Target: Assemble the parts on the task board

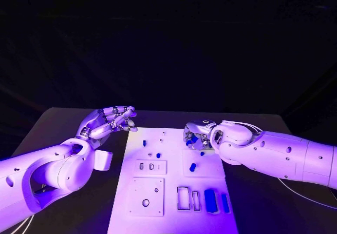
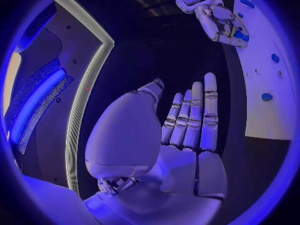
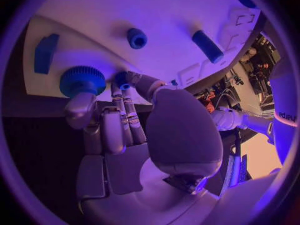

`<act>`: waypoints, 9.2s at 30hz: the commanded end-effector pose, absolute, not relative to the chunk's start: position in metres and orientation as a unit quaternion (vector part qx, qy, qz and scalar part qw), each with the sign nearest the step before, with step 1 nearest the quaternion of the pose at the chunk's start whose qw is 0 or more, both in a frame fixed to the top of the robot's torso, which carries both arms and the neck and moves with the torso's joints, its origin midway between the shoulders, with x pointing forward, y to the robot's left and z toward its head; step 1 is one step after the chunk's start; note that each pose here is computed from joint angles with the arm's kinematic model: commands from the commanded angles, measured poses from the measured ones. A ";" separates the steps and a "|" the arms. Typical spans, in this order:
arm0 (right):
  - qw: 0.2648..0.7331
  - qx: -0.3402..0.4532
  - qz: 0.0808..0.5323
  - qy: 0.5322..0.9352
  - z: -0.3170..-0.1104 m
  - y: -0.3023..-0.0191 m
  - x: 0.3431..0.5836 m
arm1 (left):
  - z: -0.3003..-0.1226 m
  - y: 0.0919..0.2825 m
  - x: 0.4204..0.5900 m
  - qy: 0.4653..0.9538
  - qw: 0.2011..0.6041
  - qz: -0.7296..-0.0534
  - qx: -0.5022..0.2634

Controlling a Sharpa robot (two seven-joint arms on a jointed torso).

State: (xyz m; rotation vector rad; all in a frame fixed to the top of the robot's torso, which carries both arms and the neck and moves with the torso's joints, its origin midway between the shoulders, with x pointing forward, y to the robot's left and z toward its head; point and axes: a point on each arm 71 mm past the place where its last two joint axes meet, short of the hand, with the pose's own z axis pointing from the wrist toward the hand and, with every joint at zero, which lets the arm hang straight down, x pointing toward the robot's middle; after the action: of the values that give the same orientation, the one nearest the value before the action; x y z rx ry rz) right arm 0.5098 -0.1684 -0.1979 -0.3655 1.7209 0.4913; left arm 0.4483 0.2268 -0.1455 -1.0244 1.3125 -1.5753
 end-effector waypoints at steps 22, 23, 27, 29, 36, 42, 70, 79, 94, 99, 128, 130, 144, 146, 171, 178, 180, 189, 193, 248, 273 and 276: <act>0.690 -0.147 0.240 0.667 -0.173 -0.133 0.513 | -0.145 0.224 0.450 0.523 0.403 -0.635 -0.401; 0.691 -0.147 0.241 0.665 -0.173 -0.130 0.514 | -0.145 0.224 0.450 0.523 0.403 -0.635 -0.401; 0.694 -0.149 0.245 0.660 -0.172 -0.122 0.518 | -0.145 0.223 0.450 0.523 0.402 -0.635 -0.401; 0.695 -0.150 0.246 0.659 -0.172 -0.118 0.519 | -0.145 0.223 0.450 0.523 0.402 -0.636 -0.401; 0.697 -0.152 0.248 0.656 -0.173 -0.106 0.524 | -0.144 0.220 0.449 0.524 0.399 -0.638 -0.399; 0.696 -0.153 0.250 0.655 -0.174 -0.100 0.526 | -0.142 0.220 0.449 0.523 0.400 -0.639 -0.398; 0.690 -0.154 0.242 0.664 -0.180 -0.096 0.531 | -0.141 0.217 0.449 0.524 0.397 -0.641 -0.395; 0.688 -0.153 0.238 0.669 -0.182 -0.096 0.534 | -0.140 0.216 0.449 0.525 0.395 -0.642 -0.395; 0.690 -0.148 0.250 0.663 -0.181 -0.097 0.534 | -0.140 0.216 0.449 0.525 0.394 -0.642 -0.396; 0.694 -0.143 0.256 0.658 -0.179 -0.106 0.528 | -0.141 0.218 0.449 0.525 0.396 -0.641 -0.397; 0.637 0.061 0.236 0.732 -0.154 -0.249 0.504 | -0.144 0.226 0.456 0.527 0.408 -0.633 -0.395; 0.631 0.069 0.233 0.737 -0.155 -0.252 0.505 | -0.144 0.225 0.456 0.528 0.408 -0.633 -0.392; 0.613 0.088 0.229 0.751 -0.168 -0.243 0.514 | -0.144 0.219 0.457 0.533 0.404 -0.636 -0.385; 0.613 0.089 0.227 0.751 -0.170 -0.242 0.515 | -0.144 0.219 0.458 0.533 0.404 -0.636 -0.385; 0.611 0.081 0.215 0.757 -0.186 -0.232 0.523 | -0.145 0.218 0.457 0.534 0.403 -0.636 -0.385; 0.608 0.078 0.216 0.760 -0.189 -0.230 0.523 | -0.145 0.218 0.457 0.534 0.403 -0.636 -0.385; 0.608 0.077 0.216 0.760 -0.189 -0.230 0.523 | -0.145 0.218 0.457 0.534 0.403 -0.636 -0.385; 0.617 0.055 0.204 0.758 -0.190 -0.230 0.522 | -0.144 0.219 0.457 0.534 0.403 -0.635 -0.385; 0.621 0.046 0.201 0.757 -0.190 -0.228 0.521 | -0.145 0.219 0.457 0.534 0.403 -0.635 -0.385; 0.672 -0.079 0.291 0.677 -0.188 -0.086 0.491 | -0.145 0.211 0.457 0.541 0.393 -0.636 -0.386; 0.678 -0.077 0.271 0.679 -0.198 -0.082 0.501 | -0.146 0.212 0.457 0.543 0.391 -0.634 -0.387; 0.678 -0.078 0.270 0.680 -0.198 -0.082 0.502 | -0.146 0.211 0.457 0.544 0.390 -0.634 -0.387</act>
State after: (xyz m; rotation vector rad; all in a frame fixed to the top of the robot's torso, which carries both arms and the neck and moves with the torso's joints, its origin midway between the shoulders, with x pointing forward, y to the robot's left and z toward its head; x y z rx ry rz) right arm 0.5010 -0.0813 -0.1983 -0.1639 1.5304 0.6224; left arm 0.4576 0.2138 -0.1473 -0.9979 1.3728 -1.5882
